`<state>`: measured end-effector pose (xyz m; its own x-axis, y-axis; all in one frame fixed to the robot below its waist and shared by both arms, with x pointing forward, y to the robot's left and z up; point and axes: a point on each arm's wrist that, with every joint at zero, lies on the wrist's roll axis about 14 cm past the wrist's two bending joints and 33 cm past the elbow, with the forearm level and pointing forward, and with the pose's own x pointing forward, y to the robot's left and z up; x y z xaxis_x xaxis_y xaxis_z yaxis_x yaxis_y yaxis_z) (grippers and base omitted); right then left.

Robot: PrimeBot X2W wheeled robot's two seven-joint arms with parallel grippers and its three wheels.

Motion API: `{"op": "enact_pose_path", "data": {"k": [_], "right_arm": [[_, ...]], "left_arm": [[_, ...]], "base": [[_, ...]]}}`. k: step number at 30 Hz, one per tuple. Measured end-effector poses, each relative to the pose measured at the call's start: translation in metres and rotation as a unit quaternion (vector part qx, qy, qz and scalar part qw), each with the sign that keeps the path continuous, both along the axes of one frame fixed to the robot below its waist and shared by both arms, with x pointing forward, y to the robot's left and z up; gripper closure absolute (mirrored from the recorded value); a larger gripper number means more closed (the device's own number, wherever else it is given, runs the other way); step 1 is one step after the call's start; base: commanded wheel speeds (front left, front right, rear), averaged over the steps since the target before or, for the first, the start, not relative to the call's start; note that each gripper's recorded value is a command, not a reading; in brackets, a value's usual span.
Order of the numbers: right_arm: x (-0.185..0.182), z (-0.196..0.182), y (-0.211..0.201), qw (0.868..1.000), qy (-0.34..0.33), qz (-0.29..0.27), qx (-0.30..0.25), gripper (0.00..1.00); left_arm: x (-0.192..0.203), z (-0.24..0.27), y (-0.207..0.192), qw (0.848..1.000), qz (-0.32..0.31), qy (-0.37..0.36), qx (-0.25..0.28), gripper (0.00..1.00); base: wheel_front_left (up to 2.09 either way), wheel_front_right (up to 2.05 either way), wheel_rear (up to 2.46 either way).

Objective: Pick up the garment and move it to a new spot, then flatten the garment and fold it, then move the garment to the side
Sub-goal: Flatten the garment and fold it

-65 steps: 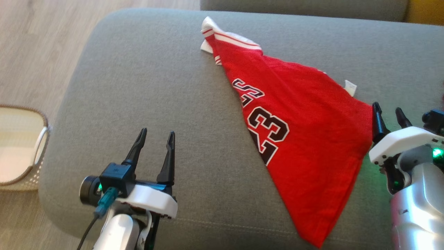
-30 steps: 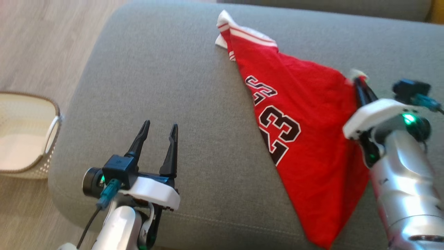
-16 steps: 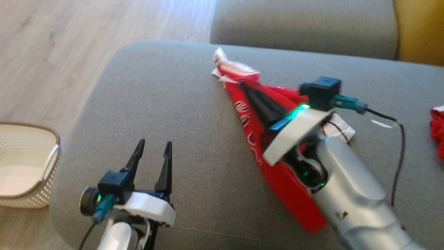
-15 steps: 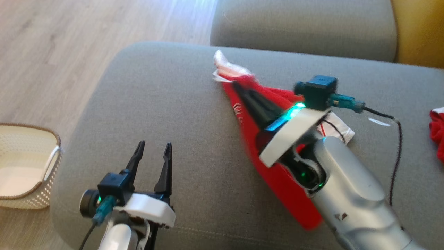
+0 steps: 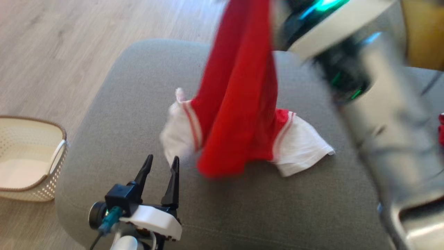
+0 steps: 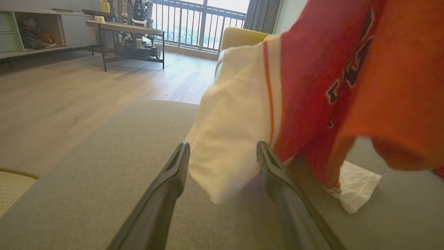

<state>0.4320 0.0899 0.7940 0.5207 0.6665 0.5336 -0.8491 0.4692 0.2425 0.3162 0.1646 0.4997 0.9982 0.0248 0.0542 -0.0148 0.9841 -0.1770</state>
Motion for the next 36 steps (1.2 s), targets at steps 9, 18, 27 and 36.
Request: {"op": "enact_pose_path", "data": {"k": [9, 18, 27, 36], "right_arm": [[0.147, -0.107, -0.148, 0.949, 0.145, -0.267, -0.081, 1.00], [0.183, -0.228, -0.237, 0.866, 0.236, -0.370, -0.239, 1.00], [0.186, -0.266, -0.312, 0.813, 0.271, -0.434, -0.277, 0.00], [0.169, -0.257, -0.266, 0.839, 0.242, -0.406, -0.270, 0.00]], "left_arm": [[0.013, -0.008, -0.009, 1.000, -0.011, 0.018, -0.006, 0.00], [0.035, -0.013, -0.018, 0.999, -0.024, 0.032, -0.004, 0.00], [0.050, -0.022, -0.022, 0.999, -0.030, 0.045, -0.001, 0.00], [0.058, -0.009, -0.035, 0.998, -0.051, 0.024, -0.002, 0.00]], "base": [[0.00, 0.00, 0.00], [0.00, 0.00, 0.00], [0.00, 0.00, 0.00], [0.00, 0.00, 0.00]]}}
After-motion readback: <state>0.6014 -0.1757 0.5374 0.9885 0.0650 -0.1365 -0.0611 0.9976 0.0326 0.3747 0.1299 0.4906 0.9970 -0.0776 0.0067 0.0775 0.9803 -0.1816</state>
